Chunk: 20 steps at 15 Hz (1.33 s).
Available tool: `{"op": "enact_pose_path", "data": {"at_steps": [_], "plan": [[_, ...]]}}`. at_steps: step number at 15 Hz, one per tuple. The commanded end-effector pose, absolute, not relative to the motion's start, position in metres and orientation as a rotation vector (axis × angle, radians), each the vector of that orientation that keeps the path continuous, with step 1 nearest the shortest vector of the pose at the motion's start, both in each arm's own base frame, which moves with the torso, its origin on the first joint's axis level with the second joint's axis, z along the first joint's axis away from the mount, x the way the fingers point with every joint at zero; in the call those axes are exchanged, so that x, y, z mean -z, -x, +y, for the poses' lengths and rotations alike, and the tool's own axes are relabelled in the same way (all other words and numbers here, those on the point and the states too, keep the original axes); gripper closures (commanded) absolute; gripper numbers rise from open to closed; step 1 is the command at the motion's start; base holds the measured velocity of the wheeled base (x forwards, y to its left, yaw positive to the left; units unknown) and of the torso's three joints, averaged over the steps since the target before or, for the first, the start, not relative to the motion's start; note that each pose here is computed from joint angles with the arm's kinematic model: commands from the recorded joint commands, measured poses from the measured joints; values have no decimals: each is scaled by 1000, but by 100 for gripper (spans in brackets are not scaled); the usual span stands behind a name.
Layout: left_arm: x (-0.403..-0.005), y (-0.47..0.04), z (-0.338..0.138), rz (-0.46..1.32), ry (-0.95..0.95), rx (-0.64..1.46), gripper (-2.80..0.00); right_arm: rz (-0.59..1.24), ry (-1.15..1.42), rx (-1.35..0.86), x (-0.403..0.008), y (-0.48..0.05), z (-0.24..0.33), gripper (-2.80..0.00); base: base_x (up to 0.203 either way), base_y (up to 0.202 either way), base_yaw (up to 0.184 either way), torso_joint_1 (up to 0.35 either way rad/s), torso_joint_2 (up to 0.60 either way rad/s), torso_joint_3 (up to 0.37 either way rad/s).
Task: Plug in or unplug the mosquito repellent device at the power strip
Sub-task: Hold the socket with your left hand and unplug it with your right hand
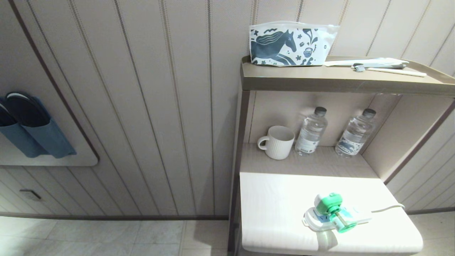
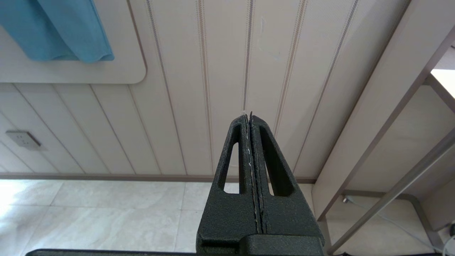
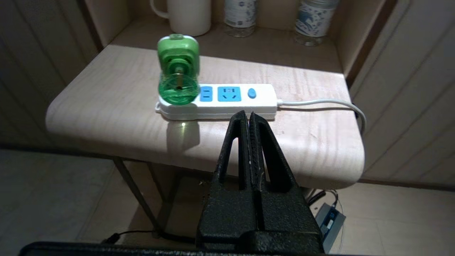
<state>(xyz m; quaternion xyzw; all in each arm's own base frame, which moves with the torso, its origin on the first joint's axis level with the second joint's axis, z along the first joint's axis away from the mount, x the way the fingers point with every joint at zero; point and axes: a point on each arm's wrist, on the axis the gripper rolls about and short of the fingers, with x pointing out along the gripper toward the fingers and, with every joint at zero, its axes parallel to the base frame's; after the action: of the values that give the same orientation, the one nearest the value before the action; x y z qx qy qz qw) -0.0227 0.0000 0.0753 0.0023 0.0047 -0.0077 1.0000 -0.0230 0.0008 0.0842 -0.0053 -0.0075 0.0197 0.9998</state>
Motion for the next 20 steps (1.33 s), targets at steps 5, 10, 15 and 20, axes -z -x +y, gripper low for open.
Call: {"op": "enact_pose_path", "data": {"at_steps": [5,10,15,20], "plan": [[-75,23,0,10,-5,15,0,15,-12,17,-74,23,-1,0,0,0,0,0,0,0],[-75,23,0,9,-5,15,0,15,-20,23,-74,23,-1,0,0,0,0,0,0,0],[-75,23,0,8,-5,15,0,15,-15,22,-74,23,-1,0,0,0,0,0,0,0],[-75,23,0,8,-5,15,0,14,-15,20,-74,23,-1,0,0,0,0,0,0,0]]}}
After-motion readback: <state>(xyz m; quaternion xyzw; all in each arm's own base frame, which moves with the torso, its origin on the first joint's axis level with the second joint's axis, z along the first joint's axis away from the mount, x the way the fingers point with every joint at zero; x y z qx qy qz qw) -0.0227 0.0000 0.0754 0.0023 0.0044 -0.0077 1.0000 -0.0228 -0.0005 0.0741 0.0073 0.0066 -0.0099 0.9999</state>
